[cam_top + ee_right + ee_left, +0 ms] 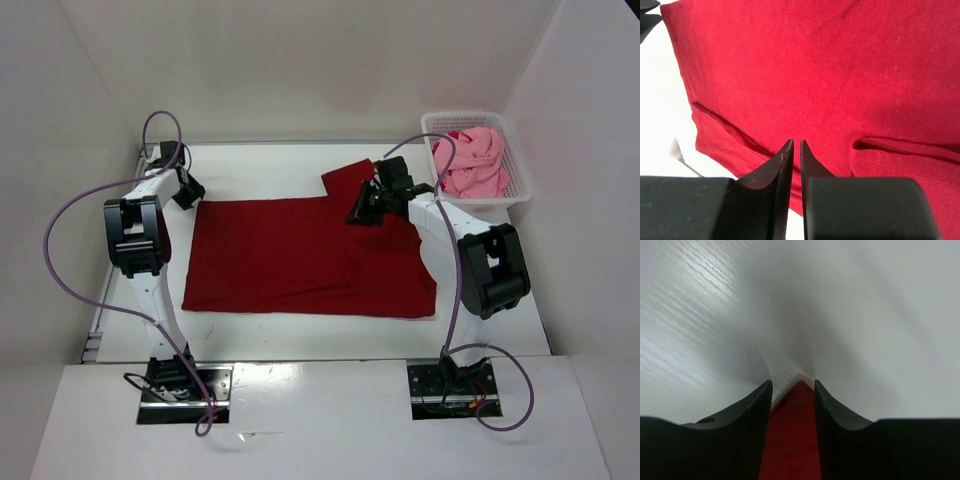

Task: Fold and stack the t-shirts
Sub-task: Grap the side of the flattened tshirt furthest away from the robot with both arms

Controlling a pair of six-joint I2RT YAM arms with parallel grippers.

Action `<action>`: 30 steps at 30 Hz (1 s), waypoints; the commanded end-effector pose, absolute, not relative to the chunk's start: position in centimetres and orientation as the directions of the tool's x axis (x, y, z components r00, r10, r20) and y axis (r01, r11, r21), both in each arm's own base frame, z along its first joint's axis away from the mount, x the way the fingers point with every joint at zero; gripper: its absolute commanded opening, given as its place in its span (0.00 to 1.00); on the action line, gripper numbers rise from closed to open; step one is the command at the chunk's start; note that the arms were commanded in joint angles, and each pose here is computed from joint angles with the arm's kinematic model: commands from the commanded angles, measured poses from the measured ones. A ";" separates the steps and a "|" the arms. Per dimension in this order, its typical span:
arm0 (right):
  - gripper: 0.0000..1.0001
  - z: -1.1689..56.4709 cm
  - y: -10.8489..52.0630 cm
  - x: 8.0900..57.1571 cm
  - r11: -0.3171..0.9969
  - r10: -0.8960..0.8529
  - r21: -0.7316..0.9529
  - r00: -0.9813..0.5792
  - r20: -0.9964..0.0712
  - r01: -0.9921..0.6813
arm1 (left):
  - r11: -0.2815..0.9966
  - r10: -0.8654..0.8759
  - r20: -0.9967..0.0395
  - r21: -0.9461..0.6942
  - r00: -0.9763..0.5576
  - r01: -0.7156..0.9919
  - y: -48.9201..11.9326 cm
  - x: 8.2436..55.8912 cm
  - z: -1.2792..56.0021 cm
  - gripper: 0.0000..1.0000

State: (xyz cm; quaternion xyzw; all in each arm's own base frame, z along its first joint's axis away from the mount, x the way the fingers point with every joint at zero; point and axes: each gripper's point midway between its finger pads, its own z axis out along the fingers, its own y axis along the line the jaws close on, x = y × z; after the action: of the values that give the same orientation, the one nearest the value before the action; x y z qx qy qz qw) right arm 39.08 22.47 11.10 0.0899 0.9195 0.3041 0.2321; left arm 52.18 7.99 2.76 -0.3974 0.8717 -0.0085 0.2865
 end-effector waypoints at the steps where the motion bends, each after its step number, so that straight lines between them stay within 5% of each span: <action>1: 0.15 12.7 23.1 41.0 0.783 0.306 0.621 -0.849 -0.432 -0.034 | 0.711 -0.679 -0.483 -0.244 -0.553 -0.660 7.0 52.7 1.9 0.47; 13: 0.20 13.1 24.0 43.6 0.779 0.309 0.626 -0.839 -0.448 -0.047 | 0.714 -0.682 -0.480 -0.274 -0.552 -0.644 6.2 53.5 2.2 0.21; 21: 0.33 12.7 20.9 51.8 0.849 0.368 0.529 -0.737 -0.567 0.017 | 0.706 -0.682 -0.522 -0.284 -0.512 -0.649 6.7 53.5 5.2 0.00; 30: 0.42 8.9 13.2 61.4 0.919 0.386 0.342 -0.633 -0.671 0.198 | 0.701 -0.689 -0.522 -0.303 -0.504 -0.646 6.2 51.3 6.8 0.00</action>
State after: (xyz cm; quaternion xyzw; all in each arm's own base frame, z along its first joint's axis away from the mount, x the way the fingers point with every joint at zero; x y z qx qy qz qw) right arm 58.74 16.42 9.28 0.1565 0.8966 0.1888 0.3688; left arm 51.28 6.43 3.45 -0.3871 0.8770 -0.0243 0.2837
